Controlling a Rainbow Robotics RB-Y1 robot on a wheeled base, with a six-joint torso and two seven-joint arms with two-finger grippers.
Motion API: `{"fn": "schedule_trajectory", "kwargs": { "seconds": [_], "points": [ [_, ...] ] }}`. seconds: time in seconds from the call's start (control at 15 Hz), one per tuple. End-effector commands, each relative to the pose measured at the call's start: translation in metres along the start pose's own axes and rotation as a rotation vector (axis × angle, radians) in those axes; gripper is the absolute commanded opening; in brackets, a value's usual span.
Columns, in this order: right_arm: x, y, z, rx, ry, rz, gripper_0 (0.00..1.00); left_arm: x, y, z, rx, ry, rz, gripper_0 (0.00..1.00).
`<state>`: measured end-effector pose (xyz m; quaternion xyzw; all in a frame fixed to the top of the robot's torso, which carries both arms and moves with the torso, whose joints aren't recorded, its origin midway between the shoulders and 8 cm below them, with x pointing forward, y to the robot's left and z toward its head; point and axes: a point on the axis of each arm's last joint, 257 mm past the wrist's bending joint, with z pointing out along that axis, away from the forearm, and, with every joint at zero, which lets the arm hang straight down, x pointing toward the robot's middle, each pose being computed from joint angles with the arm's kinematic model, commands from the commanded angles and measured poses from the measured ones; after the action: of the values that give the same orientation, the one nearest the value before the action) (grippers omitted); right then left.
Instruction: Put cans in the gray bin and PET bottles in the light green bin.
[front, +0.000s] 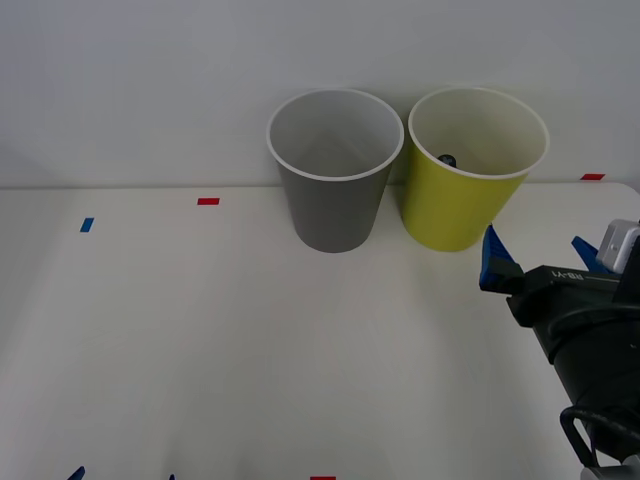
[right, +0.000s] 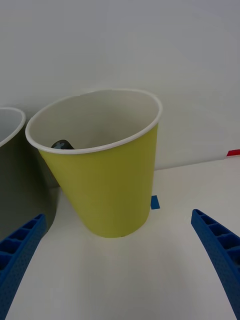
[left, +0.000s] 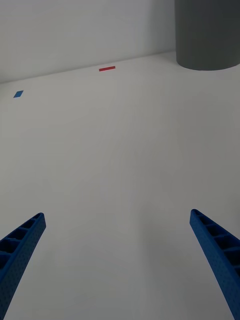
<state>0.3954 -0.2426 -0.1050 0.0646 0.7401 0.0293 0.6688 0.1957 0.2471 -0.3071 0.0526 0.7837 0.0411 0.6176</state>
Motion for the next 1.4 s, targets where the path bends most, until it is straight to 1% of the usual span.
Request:
{"fn": "schedule_trajectory", "kwargs": {
  "seconds": [0.07, 0.13, 0.2, 0.33, 0.47, 0.53, 0.6, 0.73, 0.8, 1.0, 1.07, 1.13, 1.2, 1.33, 1.4],
  "points": [
    [0.015, -0.01, 0.009, -0.003, -0.038, -0.089, 1.0, 0.0, 0.0, 0.0, 0.0, 0.0, 0.0, 1.0],
    [0.022, -0.014, 0.015, -0.012, -0.068, -0.1, 1.0, 0.0, 0.0, 0.0, 0.0, 0.0, 0.0, 1.0],
    [0.031, -0.015, 0.018, -0.025, -0.085, -0.089, 1.0, 0.0, 0.0, 0.0, 0.0, 0.0, 0.0, 1.0],
    [0.056, -0.02, 0.015, -0.033, -0.077, -0.075, 1.0, 0.0, 0.0, 0.0, 0.0, 0.0, 0.0, 1.0],
    [0.091, -0.024, 0.008, -0.054, -0.09, -0.052, 1.0, 0.0, 0.0, 0.0, 0.0, 0.0, 0.0, 1.0],
    [0.101, -0.026, 0.005, -0.064, -0.107, -0.044, 1.0, 0.0, 0.0, 0.0, 0.0, 0.0, 0.0, 1.0],
    [0.107, -0.029, 0.003, -0.068, -0.108, -0.05, 1.0, 0.0, 0.0, 0.0, 0.0, 0.0, 0.0, 1.0],
    [0.117, -0.035, -0.01, -0.09, -0.09, -0.081, 1.0, 0.0, 0.0, 0.0, 0.0, 0.0, 0.0, 1.0],
    [0.122, -0.036, -0.019, -0.094, -0.084, -0.074, 1.0, 0.0, 0.0, 0.0, 0.0, 0.0, 0.0, 1.0],
    [0.134, -0.041, -0.047, -0.091, -0.078, -0.025, 1.0, 0.0, 0.0, 0.0, 0.0, 0.0, 0.0, 1.0],
    [0.138, -0.042, -0.054, -0.091, -0.073, -0.027, 1.0, 0.0, 0.0, 0.0, 0.0, 0.0, 0.0, 1.0],
    [0.142, -0.041, -0.06, -0.095, -0.067, -0.042, 1.0, 0.0, 0.0, 0.0, 0.0, 0.0, 0.0, 1.0],
    [0.147, -0.039, -0.067, -0.091, -0.062, -0.077, 1.0, 0.0, 0.0, 0.0, 0.0, 0.0, 0.0, 1.0],
    [0.156, -0.038, -0.08, -0.083, -0.051, -0.1, 1.0, 0.0, 0.0, 0.0, 0.0, 0.0, 0.0, 1.0],
    [0.163, -0.038, -0.087, -0.081, -0.034, -0.112, 1.0, 0.0, 0.0, 0.0, 0.0, 0.0, 0.0, 1.0]
  ]
}}
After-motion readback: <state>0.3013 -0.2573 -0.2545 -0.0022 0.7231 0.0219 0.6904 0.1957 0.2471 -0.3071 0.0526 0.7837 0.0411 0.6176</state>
